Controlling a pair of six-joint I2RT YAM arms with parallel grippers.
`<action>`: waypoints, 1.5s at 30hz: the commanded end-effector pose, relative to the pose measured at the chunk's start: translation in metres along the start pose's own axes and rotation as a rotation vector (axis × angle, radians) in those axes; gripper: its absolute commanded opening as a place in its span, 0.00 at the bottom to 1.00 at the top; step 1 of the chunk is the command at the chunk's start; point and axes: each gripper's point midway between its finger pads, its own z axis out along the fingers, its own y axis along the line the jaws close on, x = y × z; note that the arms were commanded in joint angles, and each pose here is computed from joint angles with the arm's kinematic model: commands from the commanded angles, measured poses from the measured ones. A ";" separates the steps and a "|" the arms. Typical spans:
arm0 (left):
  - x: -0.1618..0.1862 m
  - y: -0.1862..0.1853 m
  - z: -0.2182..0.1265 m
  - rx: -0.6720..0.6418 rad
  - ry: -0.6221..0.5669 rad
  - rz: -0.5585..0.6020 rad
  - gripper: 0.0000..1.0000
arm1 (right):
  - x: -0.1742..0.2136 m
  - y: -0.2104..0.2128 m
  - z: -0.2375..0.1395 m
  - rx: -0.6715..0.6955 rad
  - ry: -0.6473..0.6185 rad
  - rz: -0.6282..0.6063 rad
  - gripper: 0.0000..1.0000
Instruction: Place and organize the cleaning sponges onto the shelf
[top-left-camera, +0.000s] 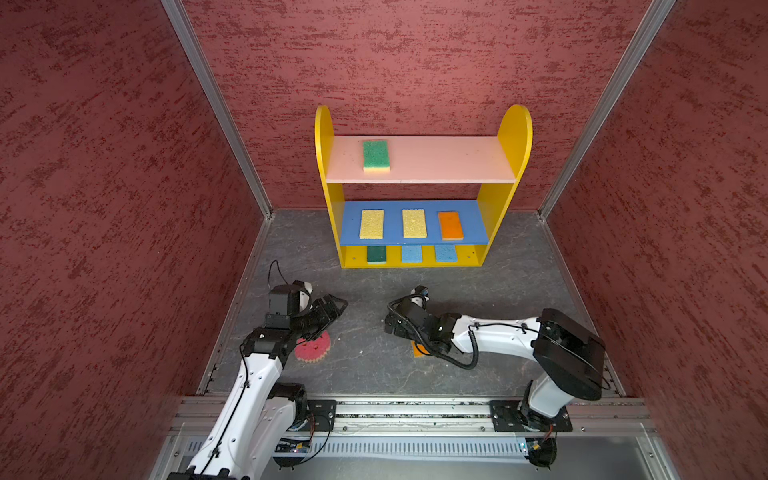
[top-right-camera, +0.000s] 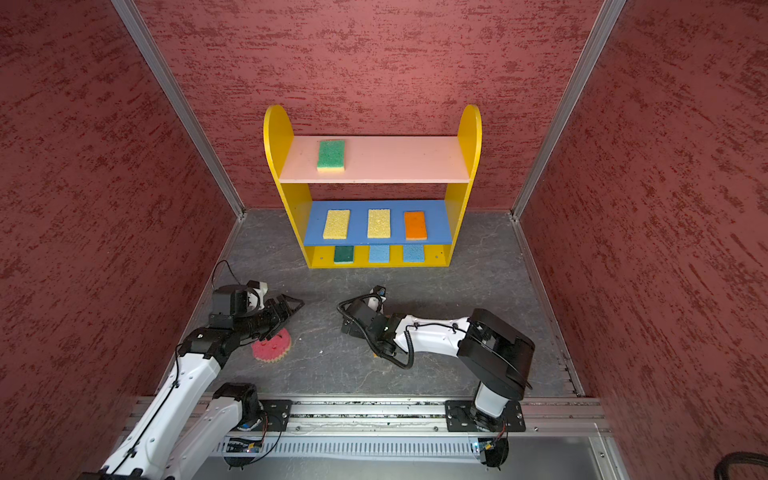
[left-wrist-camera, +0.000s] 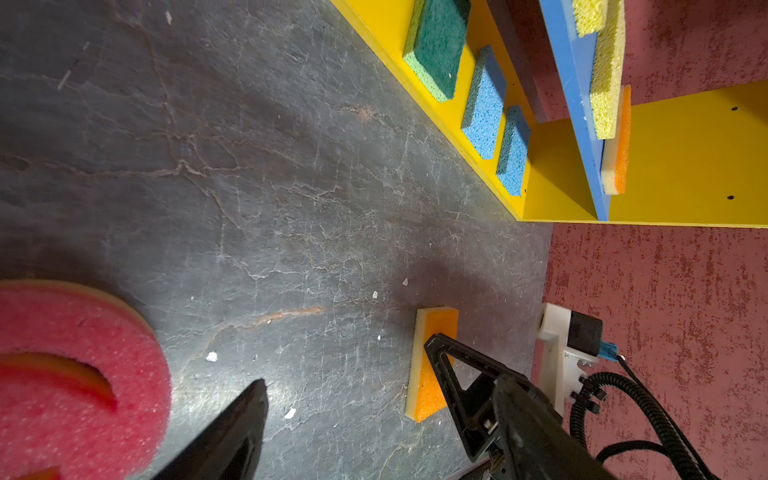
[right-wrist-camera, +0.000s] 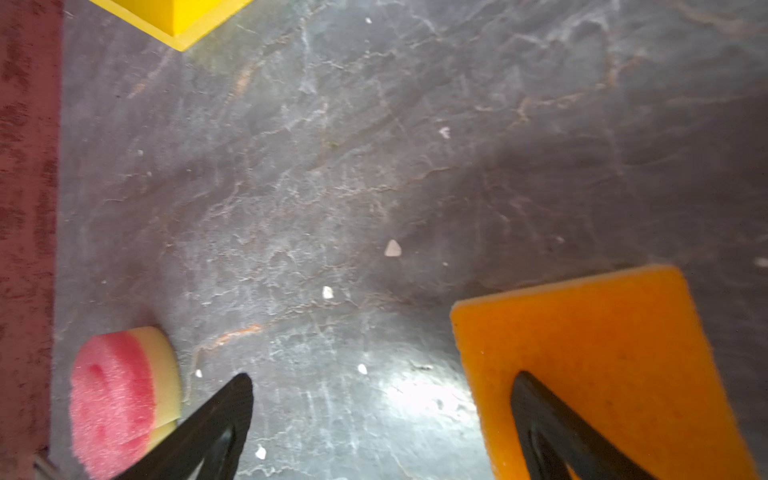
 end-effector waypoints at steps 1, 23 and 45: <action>0.002 0.000 -0.001 0.012 0.005 -0.012 0.85 | -0.022 0.017 -0.011 -0.054 -0.076 0.048 0.98; 0.048 -0.022 0.055 -0.019 0.176 0.103 0.83 | -0.067 -0.110 -0.095 0.047 -0.193 -0.030 0.78; 0.125 -0.067 0.150 -0.108 0.385 0.209 0.83 | -0.003 -0.100 -0.038 -0.095 0.064 -0.071 0.68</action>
